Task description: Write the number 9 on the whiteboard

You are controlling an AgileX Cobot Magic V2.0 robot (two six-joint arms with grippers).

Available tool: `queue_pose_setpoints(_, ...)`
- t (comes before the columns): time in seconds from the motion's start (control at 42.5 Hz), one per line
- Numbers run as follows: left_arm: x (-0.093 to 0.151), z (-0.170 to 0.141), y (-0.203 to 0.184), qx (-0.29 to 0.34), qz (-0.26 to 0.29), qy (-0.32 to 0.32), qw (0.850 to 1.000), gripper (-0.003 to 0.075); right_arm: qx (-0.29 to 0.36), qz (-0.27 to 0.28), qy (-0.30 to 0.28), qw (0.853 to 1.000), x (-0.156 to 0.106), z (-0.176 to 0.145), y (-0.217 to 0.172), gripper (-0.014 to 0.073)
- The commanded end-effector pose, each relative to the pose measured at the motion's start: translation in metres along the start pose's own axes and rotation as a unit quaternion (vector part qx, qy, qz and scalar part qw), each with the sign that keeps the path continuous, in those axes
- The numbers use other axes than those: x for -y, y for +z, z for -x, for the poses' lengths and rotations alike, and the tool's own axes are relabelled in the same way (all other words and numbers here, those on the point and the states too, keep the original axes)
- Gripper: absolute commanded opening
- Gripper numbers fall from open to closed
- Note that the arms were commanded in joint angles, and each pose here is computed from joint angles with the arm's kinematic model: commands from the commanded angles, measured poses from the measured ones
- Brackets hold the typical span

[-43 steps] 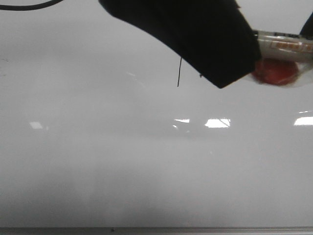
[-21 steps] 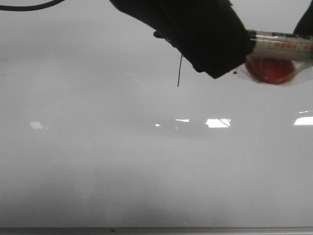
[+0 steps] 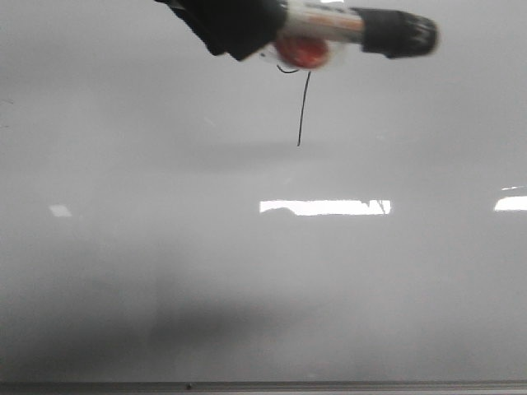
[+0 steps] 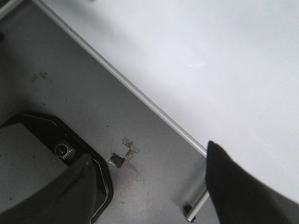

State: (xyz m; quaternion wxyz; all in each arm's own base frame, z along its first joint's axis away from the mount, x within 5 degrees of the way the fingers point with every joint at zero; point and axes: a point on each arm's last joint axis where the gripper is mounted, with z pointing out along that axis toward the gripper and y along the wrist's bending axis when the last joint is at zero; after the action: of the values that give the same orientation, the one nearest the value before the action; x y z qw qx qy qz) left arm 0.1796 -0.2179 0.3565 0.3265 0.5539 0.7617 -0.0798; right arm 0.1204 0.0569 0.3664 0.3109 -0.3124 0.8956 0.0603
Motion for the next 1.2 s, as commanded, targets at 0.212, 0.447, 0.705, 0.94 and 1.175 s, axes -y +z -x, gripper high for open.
queue_pose_setpoints(0.212,-0.1,-0.077,-0.018,0.106,0.231,-0.286,0.924,-0.0018,0.043,-0.017,0.021,0.999,0.001,0.003,-0.015,0.0521)
queue_pose_setpoints(0.447,-0.136,-0.142,0.003,0.234,0.312,-0.373,0.842,-0.0018,0.044,-0.018,0.021,0.999,0.001,0.003,-0.015,0.0521)
queue_pose_setpoints(0.705,-0.149,-0.168,0.04,0.206,0.313,-0.386,0.843,-0.0015,0.045,-0.018,0.021,0.999,0.001,0.003,-0.015,0.0519)
queue_pose_setpoints(0.94,-0.152,-0.173,0.053,0.191,0.306,-0.39,0.847,0.0186,0.045,-0.018,0.021,0.999,0.001,0.003,-0.015,0.0519)
queue_pose_setpoints(1.175,-0.149,-0.173,0.052,0.183,0.303,-0.393,0.849,0.0354,0.045,-0.018,0.022,0.999,0.001,0.003,-0.015,0.0519)
